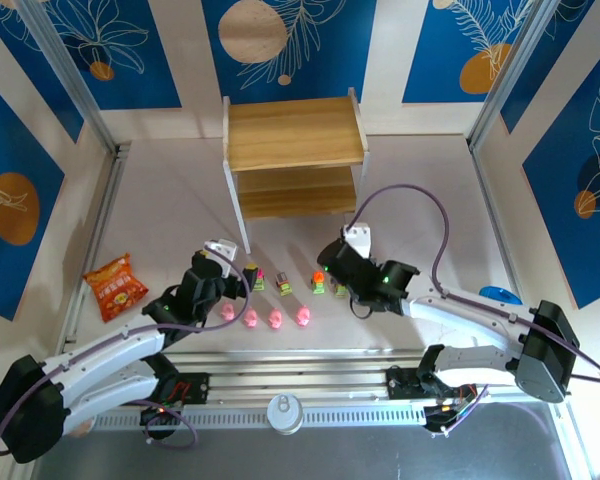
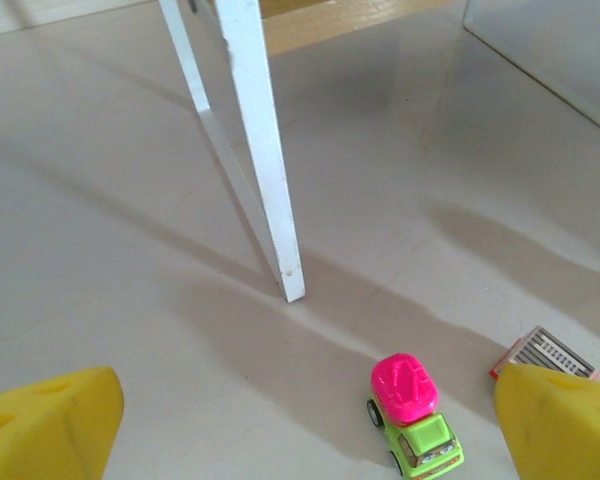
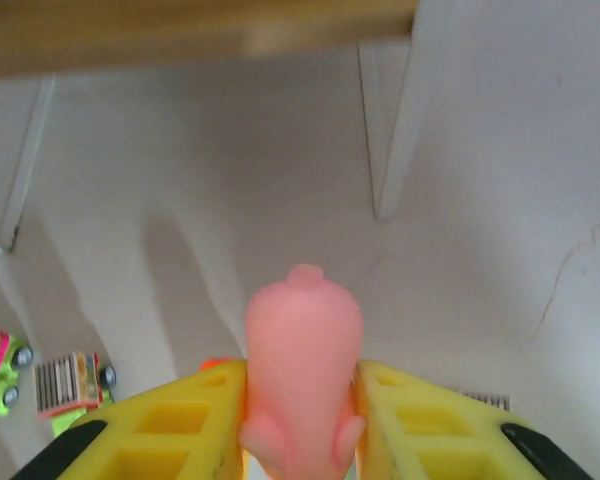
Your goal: Place and organize the plastic toys onto the shelf
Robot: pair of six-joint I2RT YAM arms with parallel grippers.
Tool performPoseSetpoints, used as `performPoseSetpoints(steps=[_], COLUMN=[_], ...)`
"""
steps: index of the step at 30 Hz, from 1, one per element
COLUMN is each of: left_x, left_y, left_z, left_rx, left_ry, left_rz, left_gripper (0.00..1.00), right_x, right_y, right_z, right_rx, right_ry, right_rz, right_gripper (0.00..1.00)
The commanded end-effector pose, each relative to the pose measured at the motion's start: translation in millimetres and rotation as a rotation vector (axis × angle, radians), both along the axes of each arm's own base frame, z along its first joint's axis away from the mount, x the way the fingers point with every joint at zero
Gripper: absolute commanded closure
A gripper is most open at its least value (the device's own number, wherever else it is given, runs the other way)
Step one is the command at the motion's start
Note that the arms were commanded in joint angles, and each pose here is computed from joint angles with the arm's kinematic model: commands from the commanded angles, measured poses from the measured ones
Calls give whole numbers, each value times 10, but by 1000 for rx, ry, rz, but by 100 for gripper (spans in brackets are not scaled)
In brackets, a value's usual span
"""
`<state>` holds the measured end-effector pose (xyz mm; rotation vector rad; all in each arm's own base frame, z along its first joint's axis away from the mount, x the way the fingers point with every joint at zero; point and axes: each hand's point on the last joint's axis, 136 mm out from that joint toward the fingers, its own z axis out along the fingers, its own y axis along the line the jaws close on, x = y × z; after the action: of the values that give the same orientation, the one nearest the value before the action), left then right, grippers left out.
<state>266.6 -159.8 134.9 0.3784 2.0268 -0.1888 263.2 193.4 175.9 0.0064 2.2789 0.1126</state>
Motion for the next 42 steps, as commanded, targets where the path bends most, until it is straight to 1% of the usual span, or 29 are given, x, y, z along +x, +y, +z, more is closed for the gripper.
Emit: performPoseSetpoints(steps=[1, 9, 18, 24, 32, 42], left_x=[45, 67, 74, 79, 79, 80], left_y=[-130, -184, -176, -172, -167, -172], left_z=[164, 95, 95, 102, 105, 106], left_rx=[-40, -29, -24, -23, -26, -25], left_ry=[-25, 3, 1, -2, -2, -2], left_rz=[-44, -57, -52, -49, -45, -47], left_gripper=[5, 5, 4, 4, 4, 4], right_x=[205, 608, 943, 1076, 1201, 1364], right_y=[134, 208, 225, 229, 181, 144], right_z=[189, 371, 411, 390, 463, 437], right_rx=[-18, -35, -49, -53, -64, -81], right_ry=[-30, -56, -96, -124, -171, -162], right_rz=[71, 65, 35, 6, -31, -63], right_gripper=[71, 70, 70, 70, 70, 69])
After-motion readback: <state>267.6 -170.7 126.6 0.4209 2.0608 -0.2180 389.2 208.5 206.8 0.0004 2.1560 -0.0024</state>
